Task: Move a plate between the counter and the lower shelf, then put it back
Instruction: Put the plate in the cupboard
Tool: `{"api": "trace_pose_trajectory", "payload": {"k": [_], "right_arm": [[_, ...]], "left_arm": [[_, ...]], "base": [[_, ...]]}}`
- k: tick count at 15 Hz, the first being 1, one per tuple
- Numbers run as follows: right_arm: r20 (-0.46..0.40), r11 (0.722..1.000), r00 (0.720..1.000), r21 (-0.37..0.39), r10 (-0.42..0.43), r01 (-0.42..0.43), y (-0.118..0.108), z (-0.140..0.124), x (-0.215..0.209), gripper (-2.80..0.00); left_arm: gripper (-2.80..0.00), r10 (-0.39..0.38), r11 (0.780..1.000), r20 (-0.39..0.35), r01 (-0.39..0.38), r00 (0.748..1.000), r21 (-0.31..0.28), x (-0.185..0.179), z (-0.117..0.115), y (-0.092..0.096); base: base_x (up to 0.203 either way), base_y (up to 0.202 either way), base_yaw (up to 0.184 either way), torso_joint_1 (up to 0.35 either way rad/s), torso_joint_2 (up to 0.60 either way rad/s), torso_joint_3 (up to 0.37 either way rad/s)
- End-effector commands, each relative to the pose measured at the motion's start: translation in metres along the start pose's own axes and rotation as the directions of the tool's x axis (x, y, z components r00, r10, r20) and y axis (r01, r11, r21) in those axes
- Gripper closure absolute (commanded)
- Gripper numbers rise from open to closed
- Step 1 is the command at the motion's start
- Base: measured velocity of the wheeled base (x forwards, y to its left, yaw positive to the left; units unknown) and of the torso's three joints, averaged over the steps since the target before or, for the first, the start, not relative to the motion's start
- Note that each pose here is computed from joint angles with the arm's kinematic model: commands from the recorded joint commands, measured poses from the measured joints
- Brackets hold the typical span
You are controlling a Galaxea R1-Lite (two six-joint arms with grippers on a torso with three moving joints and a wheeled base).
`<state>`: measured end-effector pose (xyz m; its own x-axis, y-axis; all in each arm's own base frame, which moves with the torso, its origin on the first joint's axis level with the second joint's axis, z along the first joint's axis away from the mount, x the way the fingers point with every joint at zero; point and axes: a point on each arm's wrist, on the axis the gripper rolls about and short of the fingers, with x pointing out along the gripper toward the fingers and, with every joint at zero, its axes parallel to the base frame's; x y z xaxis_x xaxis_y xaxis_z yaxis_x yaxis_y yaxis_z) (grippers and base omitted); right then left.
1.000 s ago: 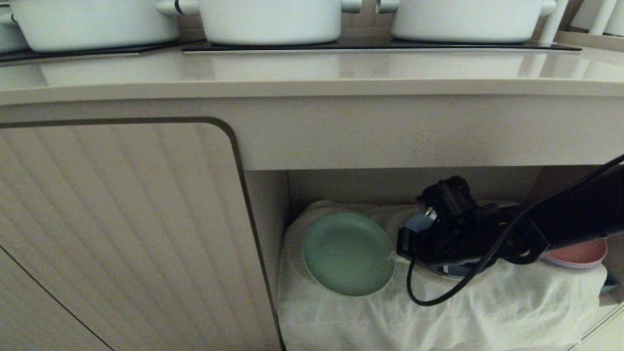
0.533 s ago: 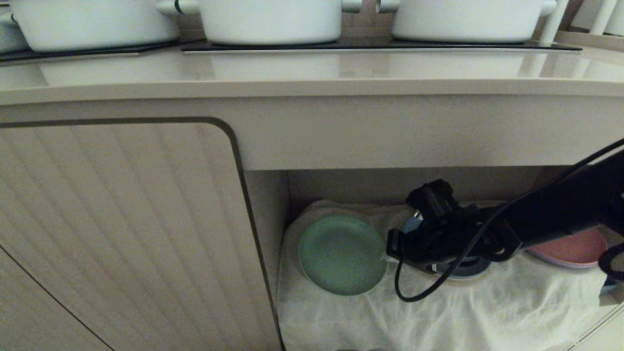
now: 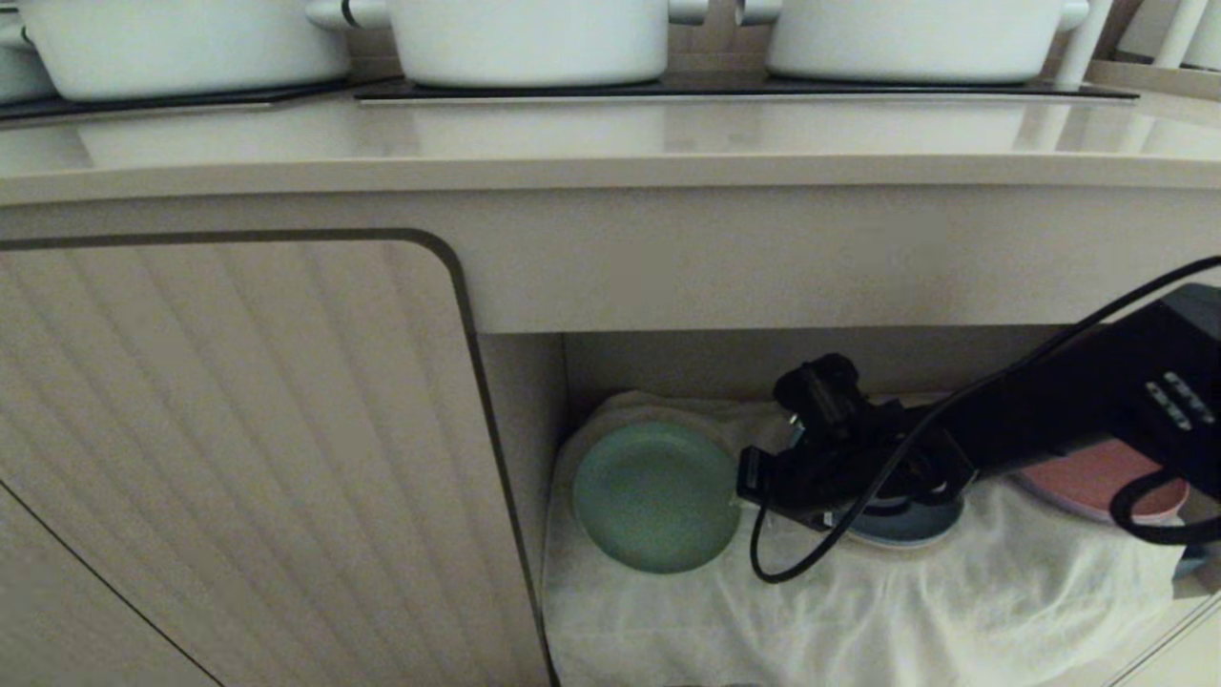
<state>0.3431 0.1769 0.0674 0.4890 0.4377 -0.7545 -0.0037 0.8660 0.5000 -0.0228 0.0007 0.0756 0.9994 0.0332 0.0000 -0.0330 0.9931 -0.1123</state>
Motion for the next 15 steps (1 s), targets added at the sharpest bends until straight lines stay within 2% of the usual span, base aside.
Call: {"api": "trace_pose_trajectory", "payload": {"k": [1, 15], "right_arm": [[-0.003, 1.0, 1.0, 0.004, -0.004, 0.004, -0.001, 0.0, 0.006, 0.0], [0.038, 0.997, 0.998, 0.057, -0.046, 0.044, -0.008, 0.011, 0.02, 0.0]], "left_arm": [[0.0, 0.001, 1.0, 0.0, -0.001, 1.0, -0.001, 0.0, 0.0, 0.0], [0.0, 0.001, 1.0, 0.0, -0.001, 1.0, -0.001, 0.0, 0.0, 0.0]], "base": [[0.0, 0.0, 0.0, 0.0, 0.0, 0.0], [0.0, 0.0, 0.0, 0.0, 0.0, 0.0]]}}
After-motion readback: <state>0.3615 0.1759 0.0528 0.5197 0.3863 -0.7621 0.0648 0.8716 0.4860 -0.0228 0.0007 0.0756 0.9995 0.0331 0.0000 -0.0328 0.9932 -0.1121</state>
